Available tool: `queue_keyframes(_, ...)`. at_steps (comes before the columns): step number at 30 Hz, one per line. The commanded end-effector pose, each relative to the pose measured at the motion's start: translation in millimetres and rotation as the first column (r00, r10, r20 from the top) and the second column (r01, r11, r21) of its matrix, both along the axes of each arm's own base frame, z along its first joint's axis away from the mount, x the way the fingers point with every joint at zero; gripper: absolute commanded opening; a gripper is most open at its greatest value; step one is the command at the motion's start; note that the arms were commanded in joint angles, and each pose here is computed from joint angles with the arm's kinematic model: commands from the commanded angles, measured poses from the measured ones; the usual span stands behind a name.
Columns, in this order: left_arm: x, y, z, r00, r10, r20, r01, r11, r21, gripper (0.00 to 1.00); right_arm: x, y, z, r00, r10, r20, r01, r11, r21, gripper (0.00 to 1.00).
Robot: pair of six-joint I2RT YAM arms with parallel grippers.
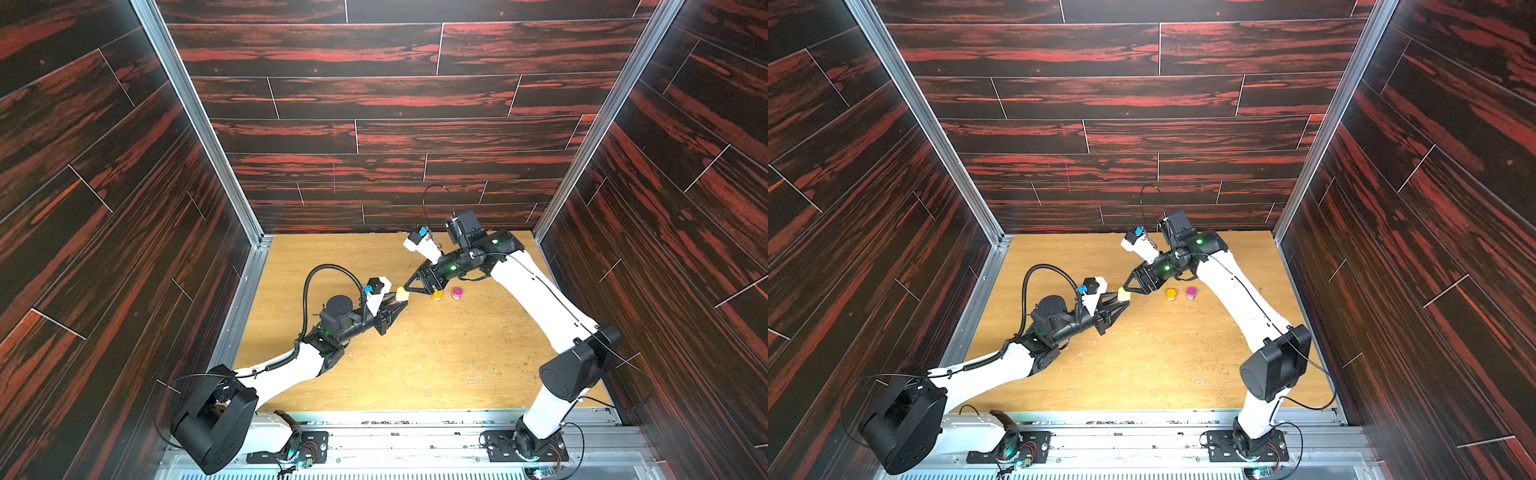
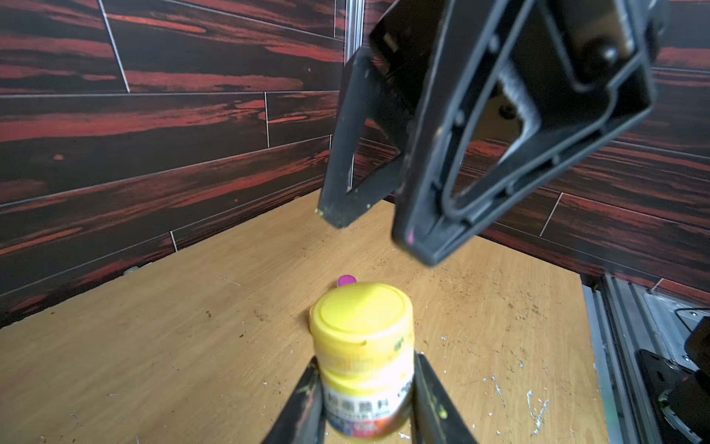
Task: Close the paint jar lid
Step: Screw the lid onto the paint jar.
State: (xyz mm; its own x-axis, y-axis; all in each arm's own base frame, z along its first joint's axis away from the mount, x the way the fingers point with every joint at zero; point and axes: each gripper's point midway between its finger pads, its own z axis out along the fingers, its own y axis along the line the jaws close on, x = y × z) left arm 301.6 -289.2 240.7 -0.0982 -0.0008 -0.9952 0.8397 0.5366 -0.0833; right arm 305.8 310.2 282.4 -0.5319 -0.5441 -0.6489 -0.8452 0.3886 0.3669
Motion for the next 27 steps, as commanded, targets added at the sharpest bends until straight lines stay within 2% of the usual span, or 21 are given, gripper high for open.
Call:
queue_keyframes(1, -1.1, -3.1, 17.9, 0.999, -0.021, 0.029, 0.022, 0.999, -0.026, 0.2, -9.7, 7.8, -5.6, 0.998, 0.057, -0.029, -0.057, 0.998, 0.002, 0.66)
queue_keyframes(21, -1.0, -3.8, 18.4, 0.999, -0.023, 0.032, 0.024, 1.0, -0.014, 0.2, -14.6, 19.5, -23.2, 0.995, 0.073, -0.067, -0.075, 0.997, -0.024, 0.6)
queue_keyframes(23, -0.5, -3.6, 18.5, 0.999, -0.022, 0.032, 0.022, 1.0, -0.011, 0.2, -13.6, 19.5, -25.2, 0.995, 0.068, -0.071, -0.07, 0.997, -0.026, 0.56)
queue_keyframes(27, -0.2, -3.3, 18.7, 0.999, -0.02, 0.035, 0.02, 1.0, -0.008, 0.2, -12.2, 19.8, -27.1, 0.995, 0.059, -0.076, -0.061, 0.998, -0.029, 0.41)
